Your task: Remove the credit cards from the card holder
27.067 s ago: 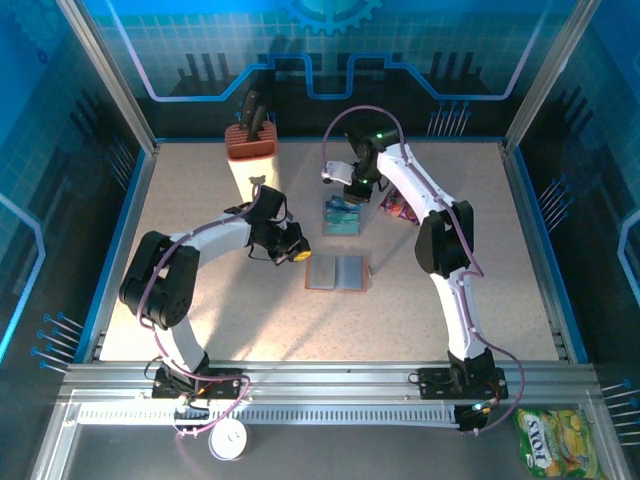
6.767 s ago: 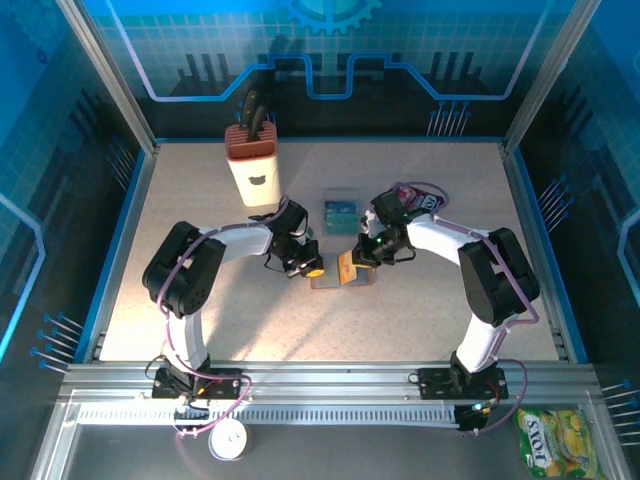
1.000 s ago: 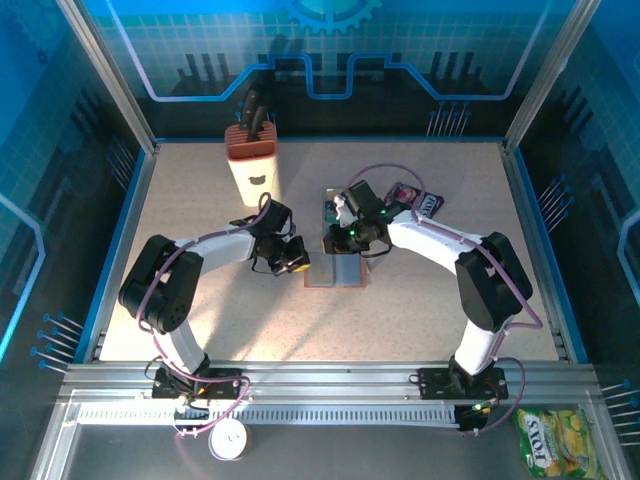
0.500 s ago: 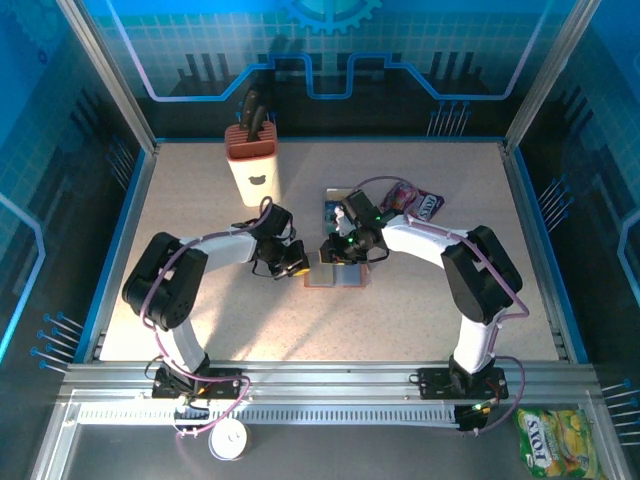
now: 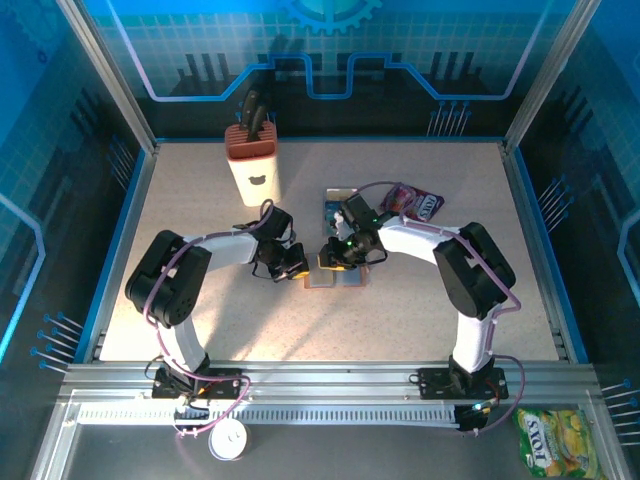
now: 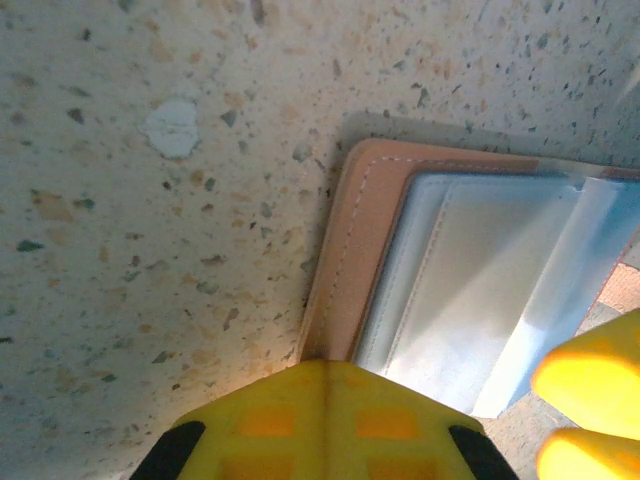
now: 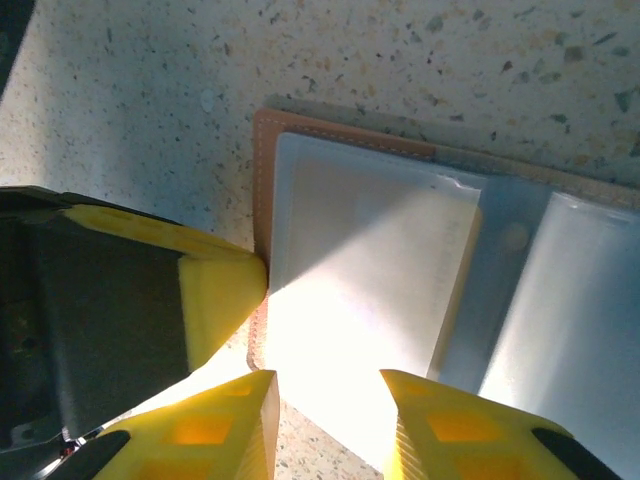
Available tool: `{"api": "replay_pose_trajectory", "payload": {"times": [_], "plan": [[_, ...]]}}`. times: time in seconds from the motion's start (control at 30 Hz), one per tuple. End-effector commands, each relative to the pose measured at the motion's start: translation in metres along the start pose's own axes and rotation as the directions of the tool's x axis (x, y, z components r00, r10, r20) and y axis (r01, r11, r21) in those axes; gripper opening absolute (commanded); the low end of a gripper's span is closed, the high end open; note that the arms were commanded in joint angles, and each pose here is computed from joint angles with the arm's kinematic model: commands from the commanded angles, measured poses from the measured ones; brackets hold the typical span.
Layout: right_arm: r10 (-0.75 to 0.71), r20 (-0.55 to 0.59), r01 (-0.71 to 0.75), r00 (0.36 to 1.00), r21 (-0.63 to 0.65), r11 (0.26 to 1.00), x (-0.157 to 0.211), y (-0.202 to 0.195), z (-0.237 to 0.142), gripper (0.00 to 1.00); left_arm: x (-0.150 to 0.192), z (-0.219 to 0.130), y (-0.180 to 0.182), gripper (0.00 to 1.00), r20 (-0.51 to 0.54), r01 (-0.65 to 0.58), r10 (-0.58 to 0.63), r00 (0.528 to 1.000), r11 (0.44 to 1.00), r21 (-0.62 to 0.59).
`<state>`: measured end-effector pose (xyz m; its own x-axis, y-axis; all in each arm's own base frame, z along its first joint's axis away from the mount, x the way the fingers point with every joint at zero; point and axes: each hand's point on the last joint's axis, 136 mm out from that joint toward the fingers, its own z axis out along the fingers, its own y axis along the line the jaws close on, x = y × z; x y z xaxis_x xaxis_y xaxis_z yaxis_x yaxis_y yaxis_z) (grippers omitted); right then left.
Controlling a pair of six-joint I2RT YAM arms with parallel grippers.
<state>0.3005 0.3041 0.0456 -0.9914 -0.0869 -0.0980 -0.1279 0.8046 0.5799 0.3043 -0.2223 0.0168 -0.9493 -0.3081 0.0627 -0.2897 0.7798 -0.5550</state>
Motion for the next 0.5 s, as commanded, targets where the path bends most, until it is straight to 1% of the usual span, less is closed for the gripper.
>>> {"api": "replay_pose_trajectory", "payload": {"times": [0.0,0.47], "plan": [[0.010,-0.038,-0.011,0.999,-0.018,1.000,0.0062,0.0012,0.0100,0.33,0.0057,0.0057,0.0171,0.03,-0.034,0.027,-0.029,0.999,0.998,-0.053],[0.017,-0.054,-0.019,0.998,-0.035,0.999,0.0055,0.0008,0.0192,0.31,0.0059,0.0095,0.0218,0.02,-0.038,0.028,-0.031,0.999,0.998,-0.063]]}}
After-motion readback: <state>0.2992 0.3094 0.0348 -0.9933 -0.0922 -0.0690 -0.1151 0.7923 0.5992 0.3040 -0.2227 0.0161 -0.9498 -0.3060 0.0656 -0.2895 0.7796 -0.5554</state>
